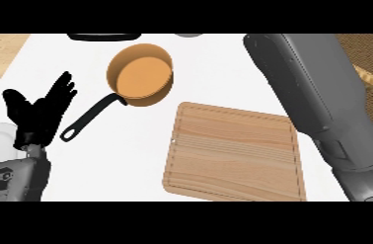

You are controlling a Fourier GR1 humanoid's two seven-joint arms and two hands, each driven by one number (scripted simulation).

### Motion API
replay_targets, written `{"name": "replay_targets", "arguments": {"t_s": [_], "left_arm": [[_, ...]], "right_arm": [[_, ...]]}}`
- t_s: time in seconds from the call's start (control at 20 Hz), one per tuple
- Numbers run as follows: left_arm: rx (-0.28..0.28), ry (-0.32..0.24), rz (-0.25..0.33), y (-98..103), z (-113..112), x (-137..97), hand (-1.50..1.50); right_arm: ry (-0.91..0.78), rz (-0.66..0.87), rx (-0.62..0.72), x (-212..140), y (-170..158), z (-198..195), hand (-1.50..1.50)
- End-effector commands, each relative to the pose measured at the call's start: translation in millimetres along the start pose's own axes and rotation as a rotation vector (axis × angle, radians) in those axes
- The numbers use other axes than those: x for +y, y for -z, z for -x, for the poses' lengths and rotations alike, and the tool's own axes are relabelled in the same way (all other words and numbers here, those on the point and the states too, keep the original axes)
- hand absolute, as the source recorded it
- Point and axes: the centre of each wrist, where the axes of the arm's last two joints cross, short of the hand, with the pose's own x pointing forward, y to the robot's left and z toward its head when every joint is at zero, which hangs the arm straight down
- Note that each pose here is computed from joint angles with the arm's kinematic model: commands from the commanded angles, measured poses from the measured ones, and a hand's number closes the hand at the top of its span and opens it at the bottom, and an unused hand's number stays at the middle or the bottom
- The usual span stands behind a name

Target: Pick the squash from the cutting board and place it in the basket

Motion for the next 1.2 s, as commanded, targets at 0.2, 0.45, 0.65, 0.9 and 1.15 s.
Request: {"name": "replay_targets", "arguments": {"t_s": [0.2,0.45,0.65,0.9,1.15], "left_arm": [[0.001,-0.01,0.019,-1.7,6.4,-6.0,0.0],[0.014,-0.006,0.007,-1.1,4.1,9.9,0.0],[-0.006,-0.019,0.026,-0.3,-8.7,-2.7,0.0],[-0.007,0.005,0.012,-2.3,-3.5,-11.8,0.0],[-0.008,0.007,0.026,-8.3,-5.6,-6.7,0.0]], "right_arm": [[-0.092,0.05,0.14,1.6,43.6,59.2,1.5],[-0.148,0.032,0.145,-9.7,57.9,99.3,1.5],[-0.085,0.062,0.156,-10.6,65.0,126.5,1.5],[-0.054,0.057,0.169,-10.3,81.3,179.1,1.5],[-0.036,0.219,0.334,-9.2,87.1,211.5,-1.5]]}}
